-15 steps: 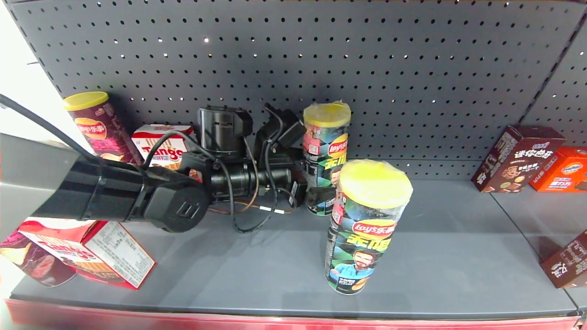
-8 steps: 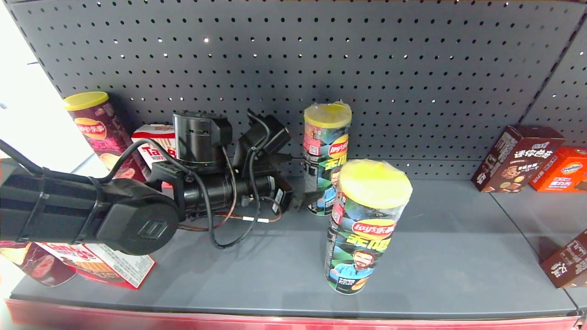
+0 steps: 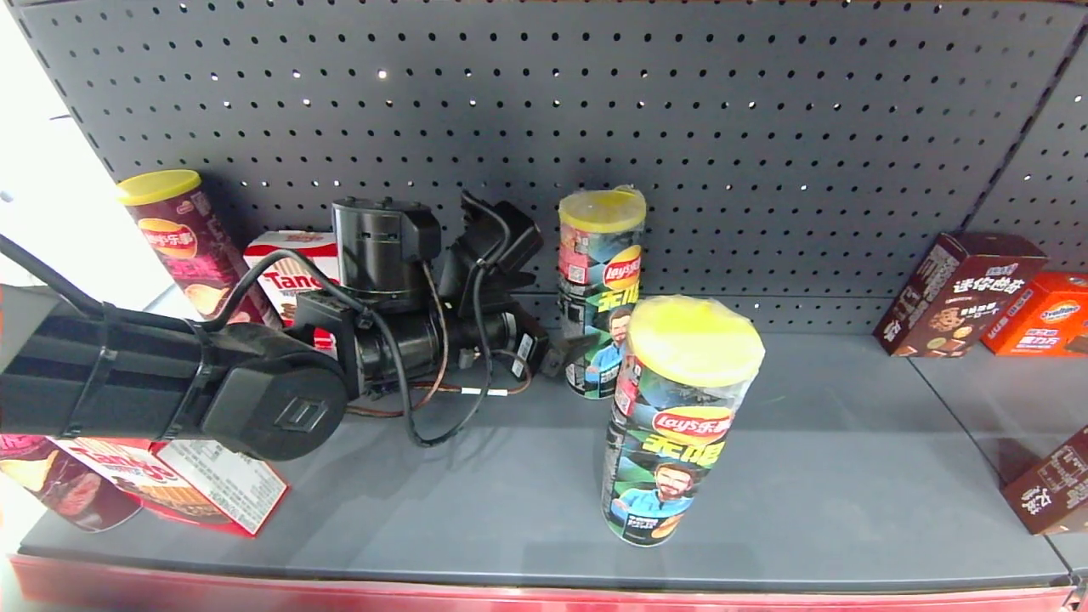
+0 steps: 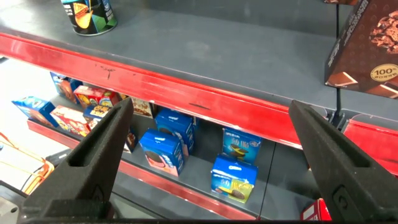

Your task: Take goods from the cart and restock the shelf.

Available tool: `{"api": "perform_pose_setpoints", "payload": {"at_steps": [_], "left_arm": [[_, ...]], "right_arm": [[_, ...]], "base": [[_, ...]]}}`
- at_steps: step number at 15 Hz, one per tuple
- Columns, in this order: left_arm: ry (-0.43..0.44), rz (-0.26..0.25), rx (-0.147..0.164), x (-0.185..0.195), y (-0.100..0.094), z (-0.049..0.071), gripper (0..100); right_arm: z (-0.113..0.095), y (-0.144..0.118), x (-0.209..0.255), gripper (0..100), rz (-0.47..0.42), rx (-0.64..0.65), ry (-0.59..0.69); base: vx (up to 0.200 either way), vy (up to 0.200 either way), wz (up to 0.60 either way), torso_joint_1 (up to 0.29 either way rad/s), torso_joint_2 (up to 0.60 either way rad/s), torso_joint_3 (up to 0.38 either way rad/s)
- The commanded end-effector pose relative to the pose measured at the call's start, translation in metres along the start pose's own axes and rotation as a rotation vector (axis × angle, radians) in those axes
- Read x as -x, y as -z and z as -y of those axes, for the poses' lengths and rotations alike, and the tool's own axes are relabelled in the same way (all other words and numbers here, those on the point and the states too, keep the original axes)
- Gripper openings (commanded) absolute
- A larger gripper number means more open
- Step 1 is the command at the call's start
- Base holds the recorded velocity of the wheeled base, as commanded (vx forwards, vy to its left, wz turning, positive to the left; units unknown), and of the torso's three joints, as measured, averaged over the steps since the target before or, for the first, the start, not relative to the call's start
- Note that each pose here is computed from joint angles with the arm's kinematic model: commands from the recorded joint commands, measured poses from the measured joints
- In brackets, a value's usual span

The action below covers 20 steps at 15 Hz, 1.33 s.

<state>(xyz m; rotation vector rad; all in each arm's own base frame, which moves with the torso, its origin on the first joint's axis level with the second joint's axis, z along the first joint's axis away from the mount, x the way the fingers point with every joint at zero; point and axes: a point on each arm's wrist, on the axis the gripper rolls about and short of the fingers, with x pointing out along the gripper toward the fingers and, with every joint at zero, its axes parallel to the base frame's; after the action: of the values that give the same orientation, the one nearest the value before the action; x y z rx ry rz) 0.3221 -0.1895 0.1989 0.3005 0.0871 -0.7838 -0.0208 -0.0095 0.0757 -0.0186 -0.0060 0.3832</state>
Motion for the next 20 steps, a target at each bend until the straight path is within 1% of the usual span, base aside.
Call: {"api": "perform_pose_setpoints", "payload": {"at_steps": [1, 3, 4, 8, 11, 13, 15, 18, 20], "left_arm": [[-0.013, -0.003, 0.001, 0.000, 0.001, -0.002, 100], [-0.020, -0.007, 0.003, 0.001, 0.002, -0.003, 100], [-0.029, -0.006, 0.004, 0.002, 0.001, -0.006, 100], [-0.055, -0.003, 0.002, 0.005, -0.002, -0.007, 100], [-0.081, -0.002, 0.002, 0.009, -0.003, -0.011, 100], [-0.099, -0.004, 0.004, 0.011, -0.003, -0.015, 100], [-0.108, -0.015, 0.008, 0.013, 0.001, -0.018, 100], [-0.120, -0.030, 0.011, 0.018, 0.004, -0.019, 100], [-0.145, -0.016, 0.010, 0.021, 0.005, -0.020, 100]], "right_arm": [[0.000, 0.000, 0.000, 100, 0.001, 0.001, 0.000], [0.000, 0.000, 0.000, 100, 0.001, 0.001, 0.000], [0.000, 0.000, 0.000, 100, 0.001, 0.001, 0.000], [0.000, 0.000, 0.000, 100, 0.001, 0.001, 0.000], [0.000, 0.000, 0.000, 100, -0.001, 0.001, 0.000], [0.000, 0.000, 0.000, 100, 0.001, 0.001, 0.000], [0.000, 0.000, 0.000, 100, -0.001, 0.001, 0.000], [0.000, 0.000, 0.000, 100, 0.001, 0.001, 0.000], [0.000, 0.000, 0.000, 100, 0.001, 0.001, 0.000]], "base": [[0.000, 0.000, 0.00, 0.000, 0.00, 0.000], [0.000, 0.000, 0.00, 0.000, 0.00, 0.000], [0.000, 0.000, 0.00, 0.000, 0.00, 0.000], [0.000, 0.000, 0.00, 0.000, 0.00, 0.000], [0.000, 0.000, 0.00, 0.000, 0.00, 0.000], [0.000, 0.000, 0.00, 0.000, 0.00, 0.000], [0.000, 0.000, 0.00, 0.000, 0.00, 0.000], [0.000, 0.000, 0.00, 0.000, 0.00, 0.000], [0.000, 0.000, 0.00, 0.000, 0.00, 0.000]]}}
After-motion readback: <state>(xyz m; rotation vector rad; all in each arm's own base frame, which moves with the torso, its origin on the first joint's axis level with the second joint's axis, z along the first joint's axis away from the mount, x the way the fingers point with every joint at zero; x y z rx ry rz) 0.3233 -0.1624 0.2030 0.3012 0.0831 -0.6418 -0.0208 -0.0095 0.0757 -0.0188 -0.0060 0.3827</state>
